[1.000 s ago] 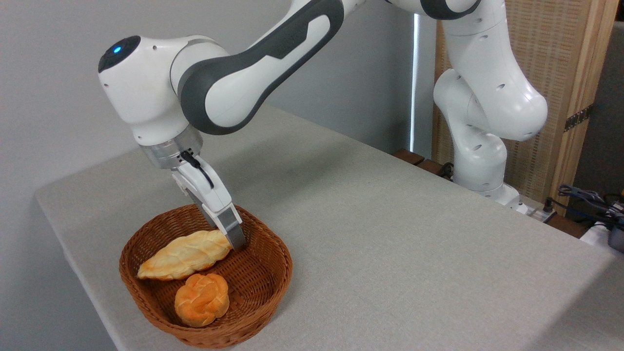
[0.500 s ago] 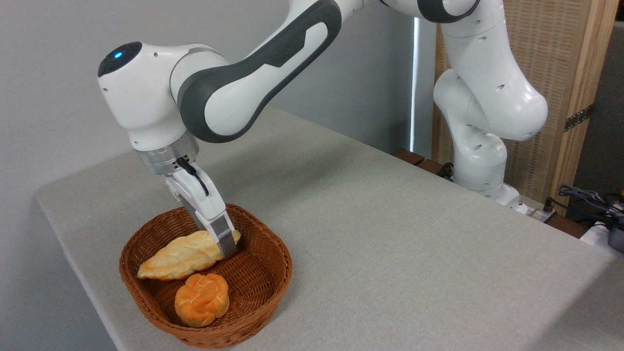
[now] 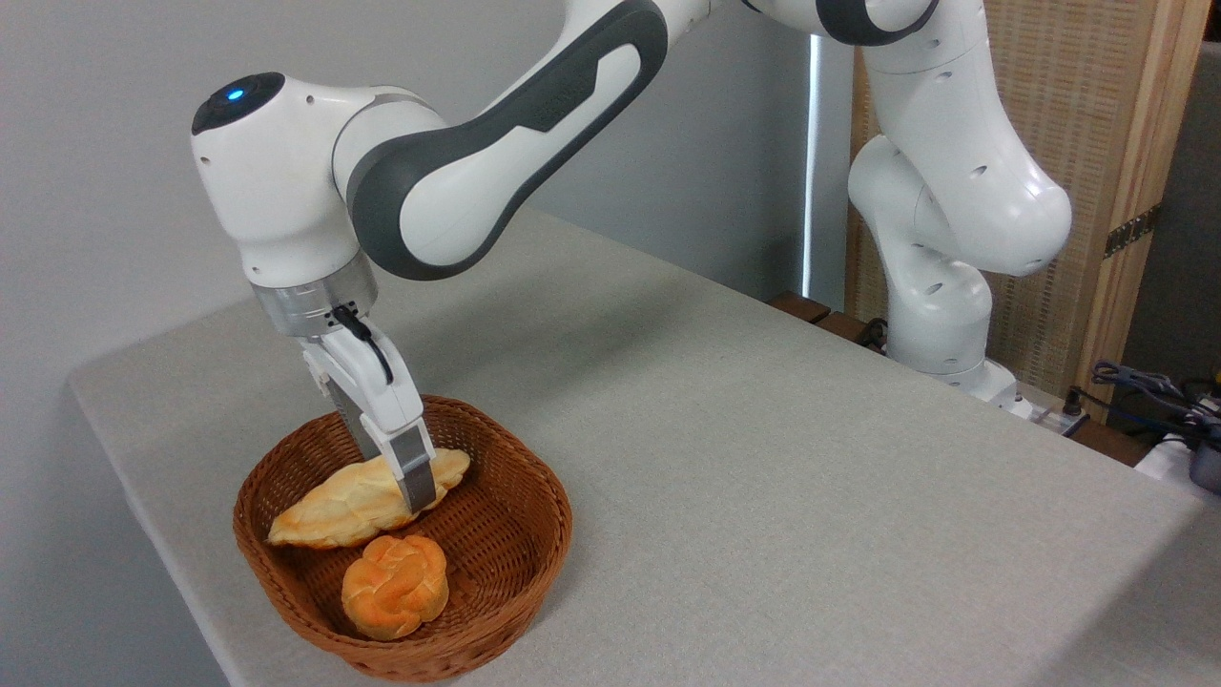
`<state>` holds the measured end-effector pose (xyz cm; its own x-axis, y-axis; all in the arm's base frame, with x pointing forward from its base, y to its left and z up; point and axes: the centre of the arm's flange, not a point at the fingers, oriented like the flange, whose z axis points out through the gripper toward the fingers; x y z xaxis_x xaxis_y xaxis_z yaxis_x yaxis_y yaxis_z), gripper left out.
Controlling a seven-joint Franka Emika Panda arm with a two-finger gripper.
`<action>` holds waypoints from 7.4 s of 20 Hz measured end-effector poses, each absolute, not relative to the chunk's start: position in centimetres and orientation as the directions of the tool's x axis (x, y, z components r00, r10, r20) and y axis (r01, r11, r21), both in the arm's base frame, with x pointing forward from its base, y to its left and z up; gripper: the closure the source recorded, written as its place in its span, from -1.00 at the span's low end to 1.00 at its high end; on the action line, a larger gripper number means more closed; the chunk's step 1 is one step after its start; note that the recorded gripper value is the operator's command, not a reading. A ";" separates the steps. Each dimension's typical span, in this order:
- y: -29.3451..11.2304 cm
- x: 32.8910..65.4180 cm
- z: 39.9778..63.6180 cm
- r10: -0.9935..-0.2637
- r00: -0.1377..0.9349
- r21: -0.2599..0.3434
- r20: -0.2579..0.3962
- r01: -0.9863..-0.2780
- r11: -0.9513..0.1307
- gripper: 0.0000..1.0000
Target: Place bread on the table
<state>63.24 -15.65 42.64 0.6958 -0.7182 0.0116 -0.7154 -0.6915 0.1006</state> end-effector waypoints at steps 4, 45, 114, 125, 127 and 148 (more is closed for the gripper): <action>-15.7 63.6 42.9 -0.716 0.697 0.084 0.037 -0.716 -0.693 -1.00; -15.6 63.5 47.5 -0.704 0.708 0.138 0.050 -0.703 -0.698 -0.03; -13.4 49.6 64.6 -0.707 0.690 0.069 0.158 -0.722 -0.689 -1.00; -11.1 54.3 63.3 -0.681 0.722 0.048 0.125 -0.690 -0.722 -1.00; -9.6 54.7 63.1 -0.661 0.740 0.052 0.122 -0.670 -0.741 -1.00; -9.8 56.2 61.0 -0.667 0.741 0.049 0.079 -0.671 -0.740 -1.00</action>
<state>56.24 -9.81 60.97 0.7409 -0.6669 0.0791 -0.6711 -0.7397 0.0495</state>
